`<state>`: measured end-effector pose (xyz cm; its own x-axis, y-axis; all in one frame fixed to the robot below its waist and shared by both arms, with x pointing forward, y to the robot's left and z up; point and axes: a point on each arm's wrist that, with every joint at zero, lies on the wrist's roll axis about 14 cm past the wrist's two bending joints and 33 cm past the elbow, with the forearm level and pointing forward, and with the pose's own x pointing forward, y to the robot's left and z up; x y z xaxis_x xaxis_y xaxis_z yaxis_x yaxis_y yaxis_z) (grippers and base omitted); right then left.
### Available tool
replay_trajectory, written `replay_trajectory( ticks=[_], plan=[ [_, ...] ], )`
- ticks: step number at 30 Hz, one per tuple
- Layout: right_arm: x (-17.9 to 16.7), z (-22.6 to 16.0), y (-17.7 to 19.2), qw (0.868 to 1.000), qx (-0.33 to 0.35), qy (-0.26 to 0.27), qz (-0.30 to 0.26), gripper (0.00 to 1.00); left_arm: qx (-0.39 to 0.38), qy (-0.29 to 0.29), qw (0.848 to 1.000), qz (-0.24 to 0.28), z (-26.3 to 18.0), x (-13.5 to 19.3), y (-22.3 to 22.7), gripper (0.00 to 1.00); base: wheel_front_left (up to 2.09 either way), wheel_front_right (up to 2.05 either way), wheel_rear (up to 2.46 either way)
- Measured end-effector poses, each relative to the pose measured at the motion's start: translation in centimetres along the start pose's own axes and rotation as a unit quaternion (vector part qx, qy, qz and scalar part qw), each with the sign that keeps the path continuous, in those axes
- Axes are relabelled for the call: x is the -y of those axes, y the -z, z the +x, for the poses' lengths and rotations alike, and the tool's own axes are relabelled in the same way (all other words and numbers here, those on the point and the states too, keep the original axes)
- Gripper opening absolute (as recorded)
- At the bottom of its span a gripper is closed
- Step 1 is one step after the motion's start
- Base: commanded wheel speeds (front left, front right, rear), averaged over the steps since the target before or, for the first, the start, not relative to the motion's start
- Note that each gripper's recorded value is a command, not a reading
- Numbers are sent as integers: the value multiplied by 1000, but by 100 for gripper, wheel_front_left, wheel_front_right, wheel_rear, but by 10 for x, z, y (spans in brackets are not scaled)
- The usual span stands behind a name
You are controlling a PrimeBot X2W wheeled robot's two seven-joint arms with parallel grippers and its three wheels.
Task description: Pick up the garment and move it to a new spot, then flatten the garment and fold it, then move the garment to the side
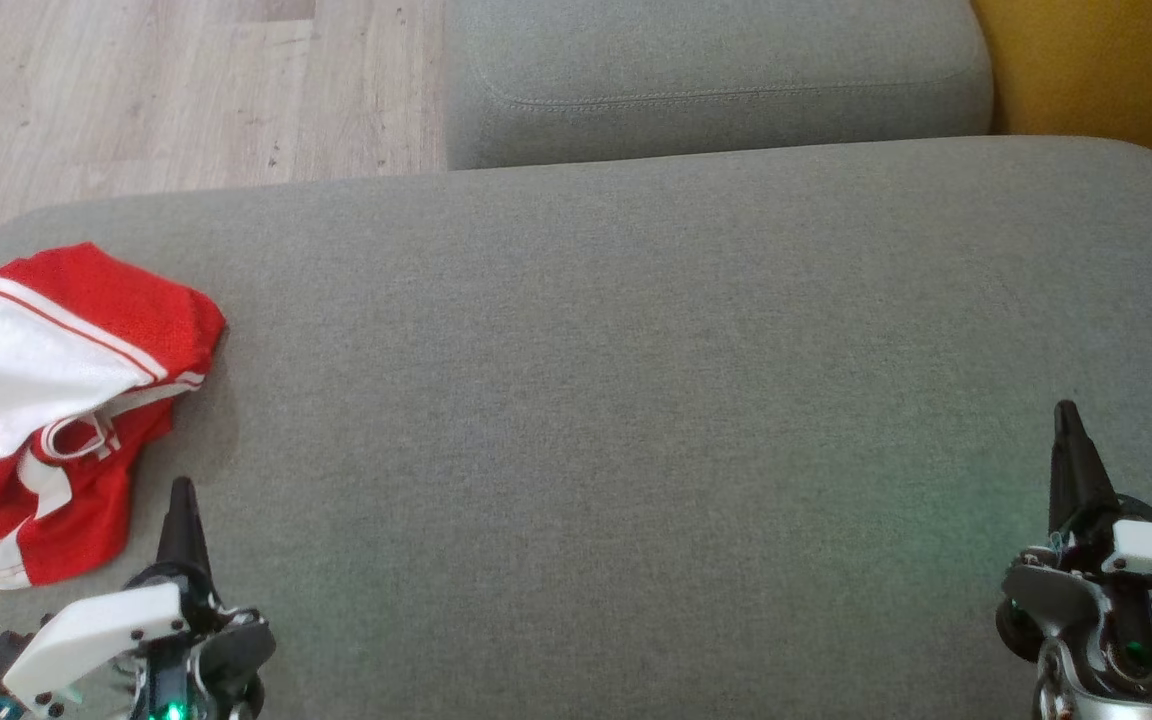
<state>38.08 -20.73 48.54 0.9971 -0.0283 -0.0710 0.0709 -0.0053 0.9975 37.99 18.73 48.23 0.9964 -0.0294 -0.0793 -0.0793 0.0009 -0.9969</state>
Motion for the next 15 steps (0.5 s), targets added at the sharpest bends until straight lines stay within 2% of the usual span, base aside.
replay_trajectory(
  ticks=[15],
  plan=[
    [0, 0, 0, 1000, 0, 0, 0, 0, 0, 0, 1000, 0, 0, 0, 0, 0, 0, 0, 0]
  ],
)
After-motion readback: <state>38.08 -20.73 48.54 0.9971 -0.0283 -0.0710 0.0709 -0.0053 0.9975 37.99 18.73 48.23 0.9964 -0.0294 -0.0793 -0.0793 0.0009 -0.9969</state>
